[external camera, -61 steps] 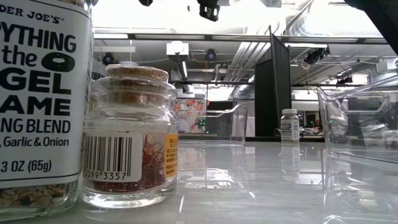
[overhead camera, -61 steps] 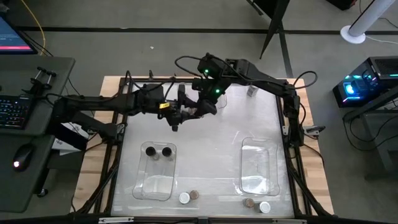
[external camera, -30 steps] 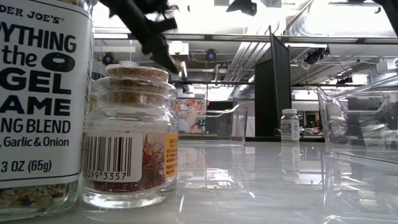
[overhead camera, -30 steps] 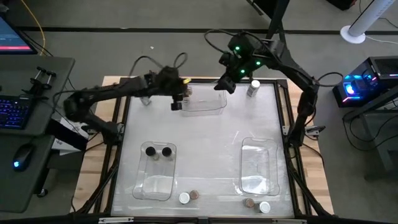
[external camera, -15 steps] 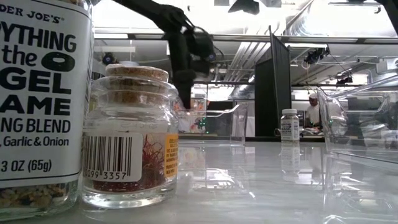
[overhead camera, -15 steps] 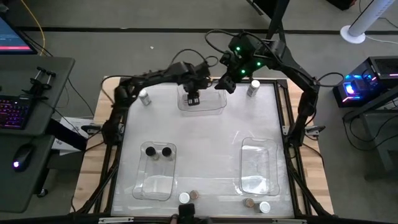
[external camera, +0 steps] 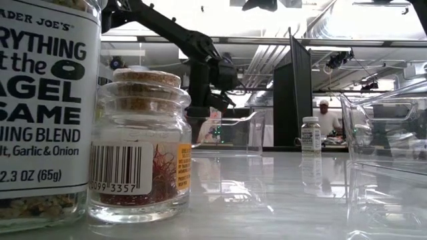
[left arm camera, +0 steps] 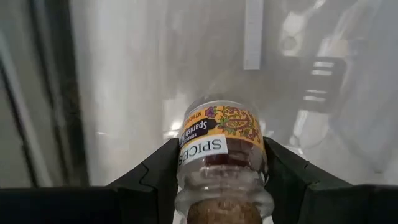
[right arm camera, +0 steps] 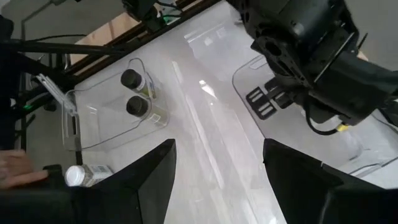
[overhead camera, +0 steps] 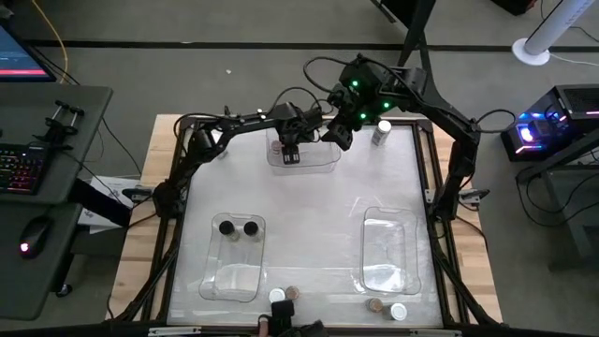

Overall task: Sort spices by type
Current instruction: Put the brown seasoning bottle into the middle transparent bin

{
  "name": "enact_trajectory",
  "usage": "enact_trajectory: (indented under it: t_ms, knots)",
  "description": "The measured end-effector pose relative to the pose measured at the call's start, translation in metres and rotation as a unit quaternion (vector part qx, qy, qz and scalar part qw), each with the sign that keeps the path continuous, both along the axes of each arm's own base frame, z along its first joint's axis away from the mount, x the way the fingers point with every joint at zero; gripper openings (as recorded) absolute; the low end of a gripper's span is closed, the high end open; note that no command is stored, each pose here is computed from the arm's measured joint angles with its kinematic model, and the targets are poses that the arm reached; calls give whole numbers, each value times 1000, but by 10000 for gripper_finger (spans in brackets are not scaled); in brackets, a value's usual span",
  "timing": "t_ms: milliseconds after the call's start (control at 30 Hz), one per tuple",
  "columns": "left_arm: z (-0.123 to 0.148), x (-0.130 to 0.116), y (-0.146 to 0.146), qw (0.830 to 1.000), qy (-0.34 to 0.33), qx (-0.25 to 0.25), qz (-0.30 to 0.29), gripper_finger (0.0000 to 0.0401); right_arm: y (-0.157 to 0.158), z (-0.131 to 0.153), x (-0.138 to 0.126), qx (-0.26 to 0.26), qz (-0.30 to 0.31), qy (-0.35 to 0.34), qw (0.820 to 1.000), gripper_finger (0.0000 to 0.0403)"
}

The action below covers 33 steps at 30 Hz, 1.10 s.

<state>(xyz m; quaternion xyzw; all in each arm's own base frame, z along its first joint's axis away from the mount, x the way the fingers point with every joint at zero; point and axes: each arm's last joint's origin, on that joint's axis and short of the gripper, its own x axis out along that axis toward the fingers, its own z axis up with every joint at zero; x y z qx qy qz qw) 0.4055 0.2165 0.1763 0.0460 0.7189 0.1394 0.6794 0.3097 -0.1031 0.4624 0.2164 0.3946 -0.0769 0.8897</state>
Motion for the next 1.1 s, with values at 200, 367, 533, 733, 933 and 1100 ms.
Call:
enact_trajectory:
  t_ms: [200, 367, 533, 733, 933, 1100]
  knots:
    - [4, 2, 0, 1000, -8, 12, -11, 167, 5, 0, 2, -1, 8, 0, 1000, 236]
    - [4, 2, 0, 1000, -8, 11, -11, 196, 6, 0, 2, -1, 9, 0, 1000, 236]
    - [4, 1, -1, 1000, -5, 9, -11, 214, 6, 0, 2, -2, 9, 0, 1000, 236]
    - [4, 1, -2, 1000, -7, -4, -12, 218, 6, 0, 2, -1, 8, 0, 1000, 236]
    - [9, 1, -3, 1000, -7, -6, -13, 218, 6, 0, 2, -2, 9, 0, 1000, 236]
    - [44, 7, 0, 999, -46, 11, 2, 218, 5, 1, 3, -15, 16, -10, 1000, 236]
